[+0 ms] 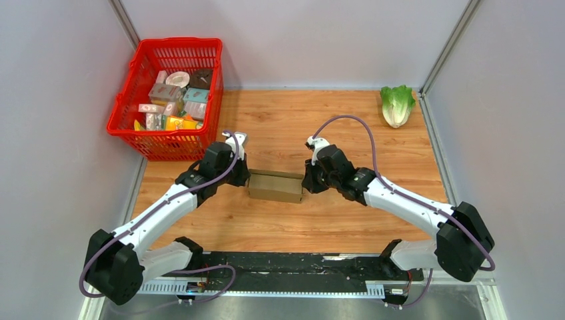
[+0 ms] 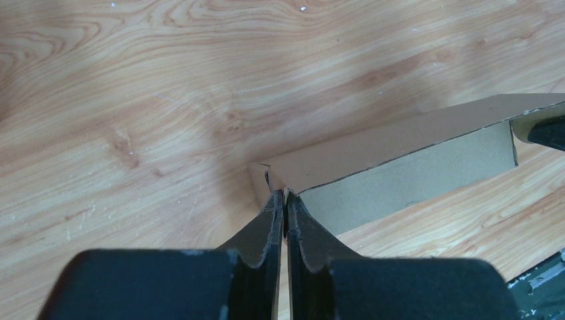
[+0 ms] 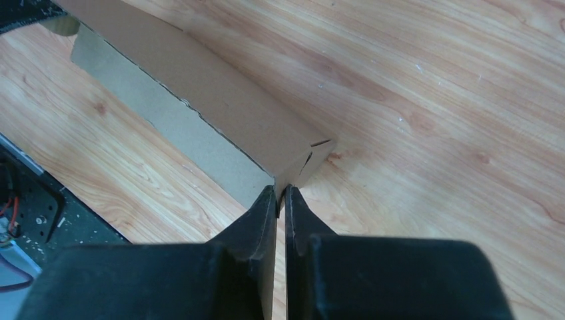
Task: Fold the paper box
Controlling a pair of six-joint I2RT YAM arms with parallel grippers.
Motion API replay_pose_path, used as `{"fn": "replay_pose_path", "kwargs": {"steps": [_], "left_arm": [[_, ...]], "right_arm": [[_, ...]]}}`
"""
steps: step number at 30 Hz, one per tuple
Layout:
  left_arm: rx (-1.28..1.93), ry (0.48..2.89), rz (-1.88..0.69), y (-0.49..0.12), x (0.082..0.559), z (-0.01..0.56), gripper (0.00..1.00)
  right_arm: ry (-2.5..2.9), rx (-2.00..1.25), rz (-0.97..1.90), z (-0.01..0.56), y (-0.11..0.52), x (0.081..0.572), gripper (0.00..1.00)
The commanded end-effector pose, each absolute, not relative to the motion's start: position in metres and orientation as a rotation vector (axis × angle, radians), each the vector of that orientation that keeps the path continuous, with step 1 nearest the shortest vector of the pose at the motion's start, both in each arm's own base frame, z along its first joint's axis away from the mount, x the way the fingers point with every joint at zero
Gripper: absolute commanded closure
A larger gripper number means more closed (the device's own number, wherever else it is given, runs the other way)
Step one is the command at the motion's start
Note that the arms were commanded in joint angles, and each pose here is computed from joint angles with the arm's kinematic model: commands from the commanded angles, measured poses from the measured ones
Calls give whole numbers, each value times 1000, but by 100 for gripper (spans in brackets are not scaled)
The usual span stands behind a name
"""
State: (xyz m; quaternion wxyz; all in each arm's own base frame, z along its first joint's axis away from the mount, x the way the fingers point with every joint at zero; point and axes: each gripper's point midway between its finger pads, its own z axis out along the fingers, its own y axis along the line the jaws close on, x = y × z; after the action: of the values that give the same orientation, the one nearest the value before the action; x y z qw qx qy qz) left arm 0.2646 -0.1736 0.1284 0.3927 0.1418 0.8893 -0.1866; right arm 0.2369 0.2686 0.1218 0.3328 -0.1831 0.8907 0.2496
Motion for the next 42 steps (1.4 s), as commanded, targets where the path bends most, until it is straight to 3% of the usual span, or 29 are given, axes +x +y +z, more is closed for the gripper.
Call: {"fn": "replay_pose_path", "kwargs": {"steps": [1,7,18,30,42], "left_arm": [[337,2217,-579,-188,266,147,90],[315,2240,-616,-192,262,136,93],[300,2237,-630,-191,259,139,94],[269,2258,-719,-199,249,151,96],[249,2272,-748,-199,241,149,98]], "right_arm": [[2288,-372,758,152,285,243,94],[2331,-251,776,155,285,242,99],[2382,-135,764,135,284,238,100],[2316,-364,439,114,266,231,100],[2296,-408,396,109,278,223,100]]}}
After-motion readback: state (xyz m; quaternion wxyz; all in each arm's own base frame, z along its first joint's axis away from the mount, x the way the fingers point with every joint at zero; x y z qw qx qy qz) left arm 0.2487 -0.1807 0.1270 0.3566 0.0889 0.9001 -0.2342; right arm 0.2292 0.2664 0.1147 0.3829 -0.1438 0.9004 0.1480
